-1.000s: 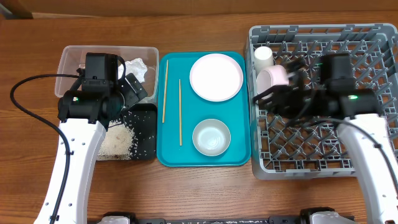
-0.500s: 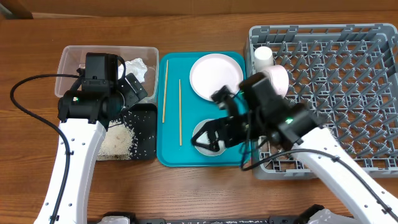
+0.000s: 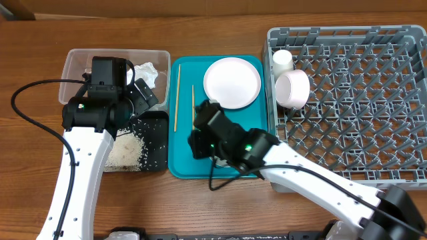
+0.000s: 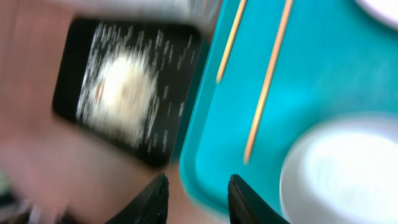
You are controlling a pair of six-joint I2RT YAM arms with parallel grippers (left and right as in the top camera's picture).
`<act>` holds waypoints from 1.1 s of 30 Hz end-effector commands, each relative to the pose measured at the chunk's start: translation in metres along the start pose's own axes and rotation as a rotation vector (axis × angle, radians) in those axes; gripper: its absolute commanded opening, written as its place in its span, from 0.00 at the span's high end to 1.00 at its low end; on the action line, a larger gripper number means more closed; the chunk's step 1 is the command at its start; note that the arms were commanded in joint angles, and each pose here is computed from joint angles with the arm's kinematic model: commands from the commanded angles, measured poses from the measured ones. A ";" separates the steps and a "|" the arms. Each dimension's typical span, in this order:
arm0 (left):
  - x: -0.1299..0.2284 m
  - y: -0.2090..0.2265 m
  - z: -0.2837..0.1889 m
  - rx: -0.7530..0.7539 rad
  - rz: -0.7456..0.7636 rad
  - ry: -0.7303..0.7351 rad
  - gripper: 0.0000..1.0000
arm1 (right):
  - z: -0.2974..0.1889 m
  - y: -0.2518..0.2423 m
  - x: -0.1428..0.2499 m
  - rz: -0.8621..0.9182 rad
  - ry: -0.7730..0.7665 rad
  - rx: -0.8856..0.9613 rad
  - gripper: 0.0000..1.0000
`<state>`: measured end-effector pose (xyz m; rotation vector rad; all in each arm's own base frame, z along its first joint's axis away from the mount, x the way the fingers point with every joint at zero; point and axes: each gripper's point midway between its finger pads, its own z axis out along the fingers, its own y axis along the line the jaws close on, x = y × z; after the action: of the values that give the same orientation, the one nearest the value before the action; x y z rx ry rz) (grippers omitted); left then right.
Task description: Sort waste into correct bins and load items into the dishwasher
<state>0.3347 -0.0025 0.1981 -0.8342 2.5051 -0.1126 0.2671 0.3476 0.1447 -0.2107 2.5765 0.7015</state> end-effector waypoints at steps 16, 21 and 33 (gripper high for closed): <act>-0.005 -0.003 -0.005 0.014 0.012 -0.017 0.00 | 0.088 -0.047 -0.028 0.050 -0.225 0.214 0.64; -0.005 -0.003 -0.005 0.014 0.012 -0.017 0.00 | 0.103 -0.052 -0.026 0.050 -0.234 0.222 0.64; -0.005 -0.003 -0.005 0.014 0.012 -0.017 0.00 | 0.140 -0.061 -0.015 0.050 -0.235 0.217 0.64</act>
<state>0.3346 -0.0025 0.1982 -0.8341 2.5047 -0.1128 0.3500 0.3690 0.0286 0.0026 2.4104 0.4551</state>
